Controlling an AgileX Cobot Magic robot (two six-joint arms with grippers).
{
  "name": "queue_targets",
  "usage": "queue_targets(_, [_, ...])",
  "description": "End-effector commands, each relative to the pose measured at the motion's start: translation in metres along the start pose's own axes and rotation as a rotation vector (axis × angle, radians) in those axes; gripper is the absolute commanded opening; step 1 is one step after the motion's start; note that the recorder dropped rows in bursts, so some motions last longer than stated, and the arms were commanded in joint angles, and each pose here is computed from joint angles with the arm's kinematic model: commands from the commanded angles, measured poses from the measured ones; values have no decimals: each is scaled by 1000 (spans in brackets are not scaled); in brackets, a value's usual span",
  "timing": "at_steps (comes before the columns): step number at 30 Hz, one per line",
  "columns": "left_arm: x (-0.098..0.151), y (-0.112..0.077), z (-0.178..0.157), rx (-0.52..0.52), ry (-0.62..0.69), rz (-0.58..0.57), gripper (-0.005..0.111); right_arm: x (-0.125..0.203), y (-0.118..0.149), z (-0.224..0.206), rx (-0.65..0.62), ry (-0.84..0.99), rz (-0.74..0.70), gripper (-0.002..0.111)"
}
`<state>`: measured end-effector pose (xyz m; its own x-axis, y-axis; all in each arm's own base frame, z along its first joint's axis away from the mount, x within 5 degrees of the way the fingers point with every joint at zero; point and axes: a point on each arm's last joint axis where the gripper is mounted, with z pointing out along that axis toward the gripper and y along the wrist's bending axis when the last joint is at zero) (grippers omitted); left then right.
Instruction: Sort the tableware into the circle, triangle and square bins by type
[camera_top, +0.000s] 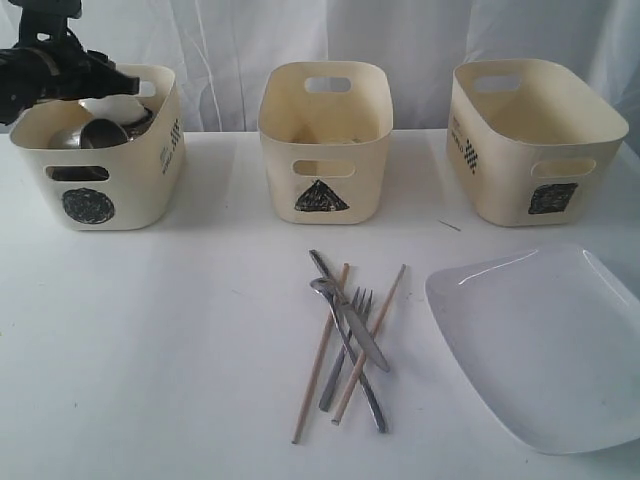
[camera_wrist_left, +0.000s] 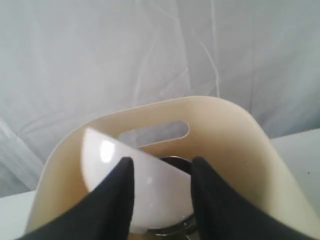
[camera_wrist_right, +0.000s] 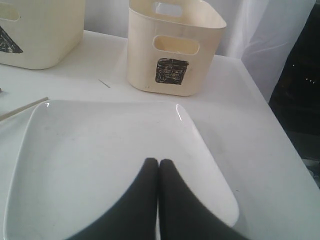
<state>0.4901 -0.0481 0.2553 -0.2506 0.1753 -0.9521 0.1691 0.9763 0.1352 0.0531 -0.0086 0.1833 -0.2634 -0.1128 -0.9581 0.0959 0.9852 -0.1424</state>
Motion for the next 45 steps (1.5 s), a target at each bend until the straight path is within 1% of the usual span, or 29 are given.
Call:
queue_targets(1, [-25,4,-16,-14,-38,-20,49,0,0,0,0,-6,-15,0])
queue_targets(3, [-40,7,-30,-32,-32,-19,48,0,0,0,0,-6,-15,0])
queue_targets(4, [-49,10,-41,-49,-8,-20,48,0,0,0,0,-6,-15,0])
queue_targets(5, [-57,13,-54,-73,33,-22,47,0,0,0,0,-6,-15,0])
queue_targets(6, [-64,17,-69,-97,91,-41,43,0,0,0,0,-6,-15,0])
queue_targets(8, [-73,21,-95,-136,186,-61,28,0,0,0,0,-6,-15,0])
queue_targets(10, [-78,30,-119,-172,236,-76,4,0,0,0,0,-6,-15,0])
queue_targets(11, [-78,33,-126,-180,237,-84,0,0,0,0,0,-6,-15,0])
queue_targets(13, [-75,39,-146,-191,237,-121,0,0,0,0,0,-6,-15,0])
queue_targets(15, [-63,42,-169,-195,254,-175,0,0,0,0,0,-6,-15,0])
queue_targets(17, [-48,42,-194,-192,223,-228,0,0,0,0,0,-6,-15,0])
queue_targets(18, [-38,40,-209,-190,181,-241,0,0,0,0,0,-6,-15,0])
queue_targets(20, [-19,33,-241,-182,67,-229,0,0,0,0,0,-6,-15,0])
queue_targets(23, [17,13,-297,-153,-142,-194,0,0,0,0,0,-6,-15,0])
queue_targets(25, [47,3,-322,-147,-165,-189,0,0,0,0,0,-6,-15,0])
queue_targets(27, [69,-4,-344,-156,-145,-179,0,0,0,0,0,-6,-15,0])
queue_targets(29, [92,-9,-356,-170,-63,-159,0,0,0,0,0,-6,-15,0])
queue_targets(31, [108,-12,-363,-179,13,-170,0,0,0,0,0,-6,-15,0])
queue_targets(35, [131,-13,-374,-204,221,-192,0,0,0,0,0,-6,-15,0])
queue_targets(36, [139,-14,-376,-211,313,-200,0,0,0,0,0,-6,-15,0])
queue_targets(38, [146,-14,-379,-216,396,-205,0,0,0,0,0,-6,-15,0])
queue_targets(43, [147,-14,-380,-218,410,-204,0,0,0,0,0,-6,-15,0])
queue_targets(45, [152,-16,-392,-235,442,-201,0,0,0,0,0,-6,-15,0])
